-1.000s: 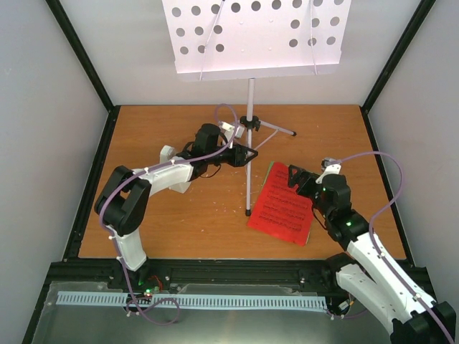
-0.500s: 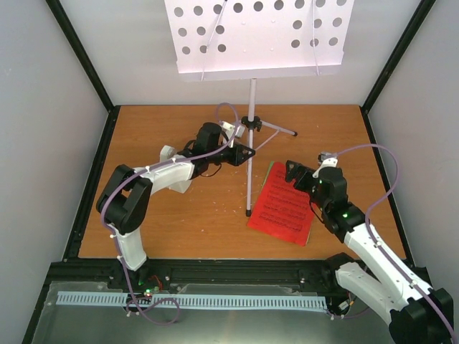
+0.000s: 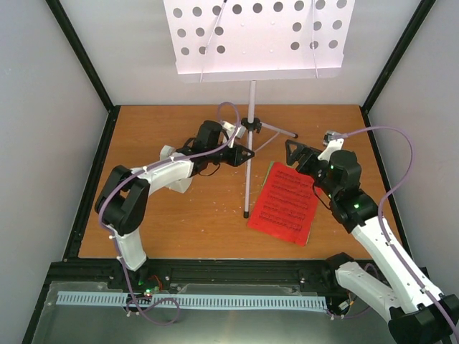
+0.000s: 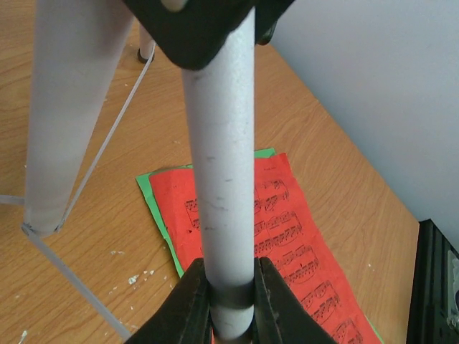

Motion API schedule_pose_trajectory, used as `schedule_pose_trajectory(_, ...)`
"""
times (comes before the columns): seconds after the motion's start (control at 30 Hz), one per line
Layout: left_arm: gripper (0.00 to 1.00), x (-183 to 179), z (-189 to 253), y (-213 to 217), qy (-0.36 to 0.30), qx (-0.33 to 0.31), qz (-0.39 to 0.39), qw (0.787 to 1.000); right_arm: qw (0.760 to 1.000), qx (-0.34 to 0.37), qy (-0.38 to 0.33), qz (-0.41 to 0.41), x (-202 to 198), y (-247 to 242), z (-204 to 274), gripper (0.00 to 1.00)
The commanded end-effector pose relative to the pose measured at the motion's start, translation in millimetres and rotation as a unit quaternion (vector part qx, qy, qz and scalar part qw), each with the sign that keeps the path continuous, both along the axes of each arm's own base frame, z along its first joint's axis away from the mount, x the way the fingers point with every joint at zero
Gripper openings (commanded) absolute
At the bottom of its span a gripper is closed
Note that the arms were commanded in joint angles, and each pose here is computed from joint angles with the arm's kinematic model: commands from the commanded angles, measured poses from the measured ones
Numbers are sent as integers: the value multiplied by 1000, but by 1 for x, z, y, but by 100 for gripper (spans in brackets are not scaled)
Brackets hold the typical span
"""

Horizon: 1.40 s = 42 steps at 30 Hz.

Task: Pack up the instrument practice props

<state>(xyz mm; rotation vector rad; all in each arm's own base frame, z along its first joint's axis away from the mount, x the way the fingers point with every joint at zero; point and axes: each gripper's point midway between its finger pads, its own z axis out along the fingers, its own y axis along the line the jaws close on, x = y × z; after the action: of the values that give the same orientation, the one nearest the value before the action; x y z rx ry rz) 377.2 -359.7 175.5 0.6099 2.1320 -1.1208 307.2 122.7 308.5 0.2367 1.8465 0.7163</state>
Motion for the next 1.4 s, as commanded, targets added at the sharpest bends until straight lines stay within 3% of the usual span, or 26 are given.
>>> schedule_pose_trajectory(0.0, 0, -18, 14, 0, -80, 26, -66, 994, 998, -6, -38, 44, -4, 12, 0, 96)
schedule_pose_trajectory(0.13, 0, -32, -3, 9, -89, 49, -85, 991, 995, -2, -57, 84, -4, 26, -6, 94)
schedule_pose_trajectory(0.4, 3, -70, -6, 19, -80, 25, -123, 989, 983, -22, -79, 163, 0, 55, -20, 88)
schedule_pose_trajectory(0.53, 50, -74, 0, 30, -70, 36, -98, 992, 979, -15, -55, 197, 11, 72, -20, 82)
schedule_pose_trajectory(0.63, 77, -74, 12, 40, -70, 45, -65, 994, 972, -12, -35, 231, 18, 86, -25, 76)
schedule_pose_trajectory(0.73, 87, -69, 38, 52, -71, 46, -18, 996, 970, -3, -26, 244, 23, 93, -35, 68)
schedule_pose_trajectory(0.83, 97, -79, 73, 59, -67, 22, -21, 997, 966, 0, -37, 254, 27, 98, -35, 63)
schedule_pose_trajectory(1.03, 100, -84, 123, 79, -85, -3, -38, 996, 970, -33, -41, 238, 45, 97, -41, 55)
schedule_pose_trajectory(1.37, 99, -67, 106, 105, -142, 44, 26, 989, 967, -48, -37, 247, 59, 105, -49, 39)
